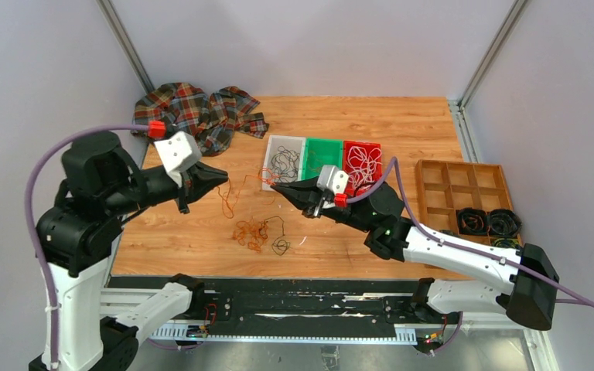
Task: Untangle the cables
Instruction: Untie the cable.
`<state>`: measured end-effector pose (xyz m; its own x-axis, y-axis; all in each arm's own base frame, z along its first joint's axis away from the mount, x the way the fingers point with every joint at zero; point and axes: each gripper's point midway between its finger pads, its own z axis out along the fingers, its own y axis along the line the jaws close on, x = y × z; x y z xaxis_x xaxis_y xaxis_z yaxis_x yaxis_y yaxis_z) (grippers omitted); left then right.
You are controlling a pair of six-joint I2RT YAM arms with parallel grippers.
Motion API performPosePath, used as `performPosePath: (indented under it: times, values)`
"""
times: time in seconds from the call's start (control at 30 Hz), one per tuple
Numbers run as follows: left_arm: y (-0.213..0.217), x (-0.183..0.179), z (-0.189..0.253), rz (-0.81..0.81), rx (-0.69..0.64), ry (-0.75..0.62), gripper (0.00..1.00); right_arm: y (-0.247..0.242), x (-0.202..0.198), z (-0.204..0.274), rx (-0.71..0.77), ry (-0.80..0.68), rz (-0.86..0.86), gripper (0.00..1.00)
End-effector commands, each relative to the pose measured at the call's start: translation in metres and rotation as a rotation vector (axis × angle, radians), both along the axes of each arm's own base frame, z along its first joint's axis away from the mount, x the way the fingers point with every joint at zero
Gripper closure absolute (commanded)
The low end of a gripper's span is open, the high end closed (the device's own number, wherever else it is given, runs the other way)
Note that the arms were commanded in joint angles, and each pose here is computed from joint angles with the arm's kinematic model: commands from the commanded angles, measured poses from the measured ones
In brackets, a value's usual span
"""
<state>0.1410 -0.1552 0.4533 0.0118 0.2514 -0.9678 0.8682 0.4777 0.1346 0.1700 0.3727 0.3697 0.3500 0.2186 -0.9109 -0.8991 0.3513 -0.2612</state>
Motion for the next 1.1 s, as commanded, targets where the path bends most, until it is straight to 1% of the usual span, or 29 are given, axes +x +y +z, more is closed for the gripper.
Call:
performPosePath:
  times: [0.0, 0.1, 0.13, 0.3, 0.43, 0.57, 0.63, 0.73, 0.8, 1.07]
  values:
    - [0.010, 0.019, -0.041, 0.039, 0.125, -0.020, 1.00, 0.008, -0.034, 0.023, 0.023, 0.030, 0.179, 0.99]
    - [0.003, 0.014, -0.053, -0.013, 0.120, 0.017, 1.00, 0.013, -0.052, 0.025, 0.013, 0.058, 0.285, 0.99]
    - [0.001, 0.012, -0.055, -0.031, 0.116, 0.025, 0.98, 0.015, -0.057, 0.026, 0.005, 0.069, 0.319, 0.99]
    - [-0.008, -0.004, -0.057, -0.128, 0.088, 0.039, 0.82, 0.024, -0.081, 0.024, -0.087, 0.129, 0.474, 0.99]
    - [-0.015, -0.023, -0.061, -0.218, 0.064, 0.090, 0.70, 0.025, -0.086, 0.019, -0.122, 0.152, 0.504, 0.99]
    - [-0.018, -0.044, -0.065, -0.291, 0.037, 0.151, 0.64, 0.023, -0.088, 0.016, -0.137, 0.160, 0.513, 0.99]
    - [-0.019, -0.050, -0.063, -0.302, 0.025, 0.150, 0.61, 0.023, -0.088, 0.017, -0.142, 0.159, 0.509, 0.99]
    - [-0.018, -0.052, -0.062, -0.306, 0.023, 0.139, 0.59, 0.023, -0.087, 0.016, -0.151, 0.161, 0.502, 1.00]
    - [-0.020, -0.052, -0.062, -0.314, 0.016, 0.158, 0.58, 0.022, -0.087, 0.017, -0.154, 0.159, 0.503, 0.99]
    - [-0.026, -0.049, -0.083, -0.334, 0.000, 0.301, 0.57, 0.025, -0.079, 0.017, -0.170, 0.164, 0.461, 0.99]
